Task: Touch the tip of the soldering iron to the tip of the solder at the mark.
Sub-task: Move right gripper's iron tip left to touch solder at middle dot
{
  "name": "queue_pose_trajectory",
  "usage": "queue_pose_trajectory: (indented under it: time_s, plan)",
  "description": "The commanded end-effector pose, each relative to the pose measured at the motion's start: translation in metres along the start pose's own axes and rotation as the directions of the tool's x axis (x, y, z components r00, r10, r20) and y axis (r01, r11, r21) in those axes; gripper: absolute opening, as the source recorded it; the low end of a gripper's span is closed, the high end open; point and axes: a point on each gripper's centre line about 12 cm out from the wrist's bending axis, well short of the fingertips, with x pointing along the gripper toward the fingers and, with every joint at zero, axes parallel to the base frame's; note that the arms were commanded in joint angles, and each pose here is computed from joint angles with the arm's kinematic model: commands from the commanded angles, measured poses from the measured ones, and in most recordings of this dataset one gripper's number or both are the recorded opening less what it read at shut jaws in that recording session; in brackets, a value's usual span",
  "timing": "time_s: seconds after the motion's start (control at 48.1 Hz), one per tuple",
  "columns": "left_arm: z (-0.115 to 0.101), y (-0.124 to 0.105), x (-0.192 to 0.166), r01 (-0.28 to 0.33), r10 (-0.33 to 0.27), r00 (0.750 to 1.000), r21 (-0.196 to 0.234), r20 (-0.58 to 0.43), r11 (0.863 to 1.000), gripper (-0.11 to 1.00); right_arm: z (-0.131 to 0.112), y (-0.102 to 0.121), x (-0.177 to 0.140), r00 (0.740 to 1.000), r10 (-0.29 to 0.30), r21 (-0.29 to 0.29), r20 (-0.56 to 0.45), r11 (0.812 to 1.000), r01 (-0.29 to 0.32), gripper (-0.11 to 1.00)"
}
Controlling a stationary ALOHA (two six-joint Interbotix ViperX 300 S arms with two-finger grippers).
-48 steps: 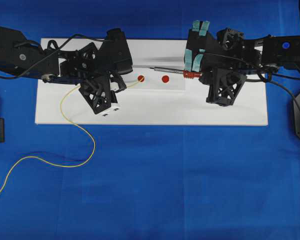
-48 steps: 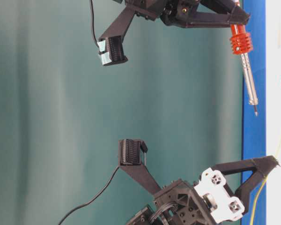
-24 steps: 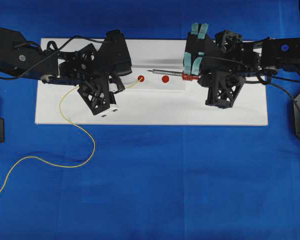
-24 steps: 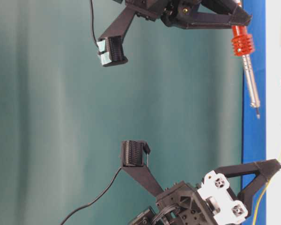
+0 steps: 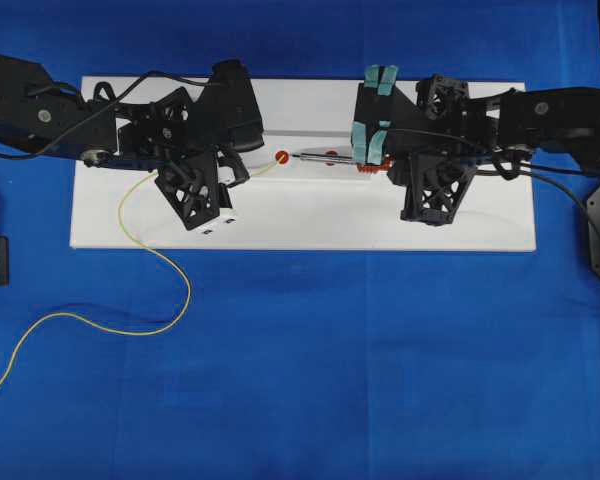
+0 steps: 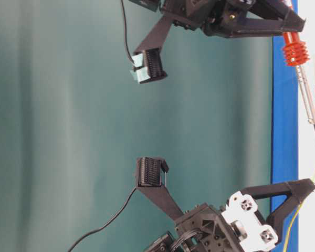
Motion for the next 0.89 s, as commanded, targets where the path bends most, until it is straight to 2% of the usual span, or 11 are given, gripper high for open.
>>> queue_pose_trajectory:
  time_s: [0.0,0.872]
  plan:
    - [0.0083,-0.002,-0.0068,0.006,-0.006,0.999,0.001,0.032,1.0,0.03,0.0109,0.0015,-0.0064,0.999,0.006,-0.004,0.046,1.0,-0.006,0.08]
    - [0.0091,-0.0027,-0.0066,0.007,-0.007,1.0,0.002,0.028,1.0,0.03,0.0111,0.0021,0.0015,0.999,0.007,-0.005,0.041,1.0,-0.007,0.08]
